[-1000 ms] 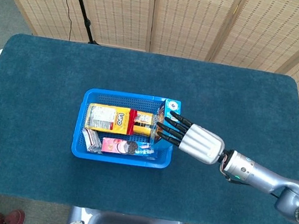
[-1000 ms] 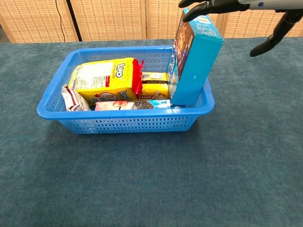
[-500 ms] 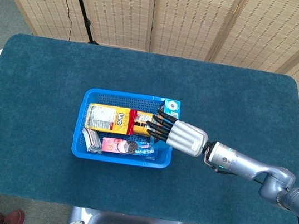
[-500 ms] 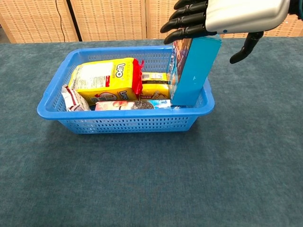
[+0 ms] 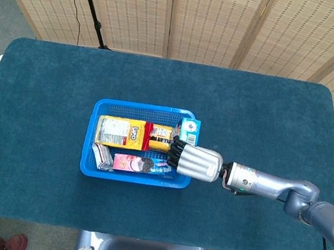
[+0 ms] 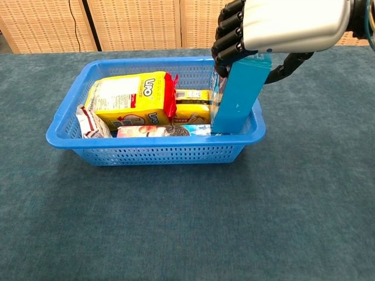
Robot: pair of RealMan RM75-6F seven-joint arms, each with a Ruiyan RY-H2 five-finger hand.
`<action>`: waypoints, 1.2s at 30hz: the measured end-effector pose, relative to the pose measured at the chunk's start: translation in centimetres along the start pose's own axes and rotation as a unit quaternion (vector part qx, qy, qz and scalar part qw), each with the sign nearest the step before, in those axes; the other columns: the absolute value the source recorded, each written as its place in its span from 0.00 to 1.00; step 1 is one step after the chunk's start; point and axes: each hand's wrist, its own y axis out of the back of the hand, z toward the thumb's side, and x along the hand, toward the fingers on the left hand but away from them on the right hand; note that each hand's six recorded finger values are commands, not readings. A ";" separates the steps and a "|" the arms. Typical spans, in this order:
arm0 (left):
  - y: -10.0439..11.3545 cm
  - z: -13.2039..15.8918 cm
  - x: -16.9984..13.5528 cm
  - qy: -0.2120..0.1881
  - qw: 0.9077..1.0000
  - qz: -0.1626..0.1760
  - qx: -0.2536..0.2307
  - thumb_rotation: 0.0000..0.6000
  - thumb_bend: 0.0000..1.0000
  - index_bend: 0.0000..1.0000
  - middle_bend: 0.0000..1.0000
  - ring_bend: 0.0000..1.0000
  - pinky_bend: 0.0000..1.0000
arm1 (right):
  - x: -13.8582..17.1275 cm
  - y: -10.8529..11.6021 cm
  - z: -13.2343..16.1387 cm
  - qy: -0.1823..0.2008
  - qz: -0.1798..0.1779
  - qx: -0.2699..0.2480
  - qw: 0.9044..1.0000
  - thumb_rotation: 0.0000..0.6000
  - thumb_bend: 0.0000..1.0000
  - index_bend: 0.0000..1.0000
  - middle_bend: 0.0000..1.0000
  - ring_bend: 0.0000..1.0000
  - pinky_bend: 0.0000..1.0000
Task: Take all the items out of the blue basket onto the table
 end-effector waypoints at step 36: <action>-0.5 0.4 -0.2 -0.010 1.000 -0.010 0.006 1.00 0.03 0.00 0.00 0.00 0.00 | 9.5 -8.0 -10.2 -0.337 0.077 -0.061 0.936 1.00 0.50 0.61 0.48 0.40 0.42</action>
